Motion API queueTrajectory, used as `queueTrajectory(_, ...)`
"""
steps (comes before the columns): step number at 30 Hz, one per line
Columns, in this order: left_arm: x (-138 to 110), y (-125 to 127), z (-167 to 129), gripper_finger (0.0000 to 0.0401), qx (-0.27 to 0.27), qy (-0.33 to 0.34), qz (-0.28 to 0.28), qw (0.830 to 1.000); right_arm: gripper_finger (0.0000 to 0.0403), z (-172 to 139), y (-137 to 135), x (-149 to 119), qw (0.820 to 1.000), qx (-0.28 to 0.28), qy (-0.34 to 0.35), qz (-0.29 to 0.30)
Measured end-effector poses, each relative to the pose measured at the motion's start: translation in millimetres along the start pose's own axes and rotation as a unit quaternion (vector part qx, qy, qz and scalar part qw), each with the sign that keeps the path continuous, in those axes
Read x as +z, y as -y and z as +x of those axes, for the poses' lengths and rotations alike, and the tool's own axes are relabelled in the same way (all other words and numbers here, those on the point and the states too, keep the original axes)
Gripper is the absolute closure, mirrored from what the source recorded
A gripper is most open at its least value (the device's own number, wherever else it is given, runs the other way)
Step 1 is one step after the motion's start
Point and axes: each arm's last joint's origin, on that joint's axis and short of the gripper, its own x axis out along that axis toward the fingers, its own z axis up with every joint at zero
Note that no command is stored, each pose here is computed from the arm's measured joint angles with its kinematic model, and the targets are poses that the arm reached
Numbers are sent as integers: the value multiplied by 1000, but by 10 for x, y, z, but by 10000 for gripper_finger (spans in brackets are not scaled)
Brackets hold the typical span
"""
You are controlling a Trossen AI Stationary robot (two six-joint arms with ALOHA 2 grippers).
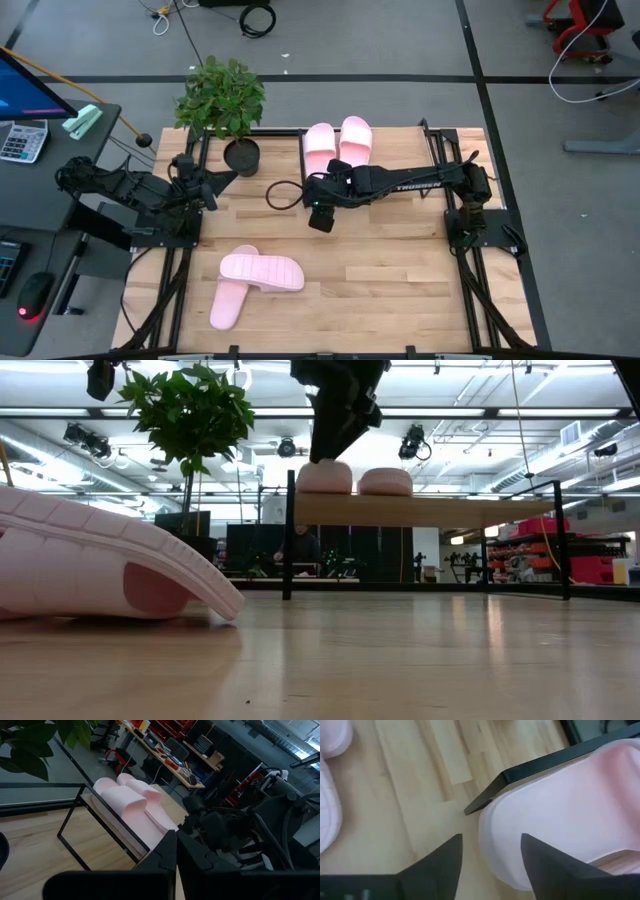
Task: Pick and place slides into the shelf
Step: Adjust the right pink slide on the shelf
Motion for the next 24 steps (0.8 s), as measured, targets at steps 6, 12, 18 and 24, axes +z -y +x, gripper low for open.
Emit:
queueTrajectory(6, 0, 0, 0, 378, 0, 0, 0, 1000, 177, -115, 77, -96, 998, -21, -39, -52)
queueTrajectory(12, 0, -1, 0, 381, 0, 0, 4, 1000, 190, -373, 258, -235, 992, -63, -86, -71)
queueTrajectory(18, 1, -2, 0, 389, 3, 2, 11, 1000, 189, -417, 282, -235, 993, -54, -83, -65)
queueTrajectory(24, 1, -3, 0, 383, 3, 3, 12, 1000, 175, -313, 302, -263, 993, -64, -92, -45)
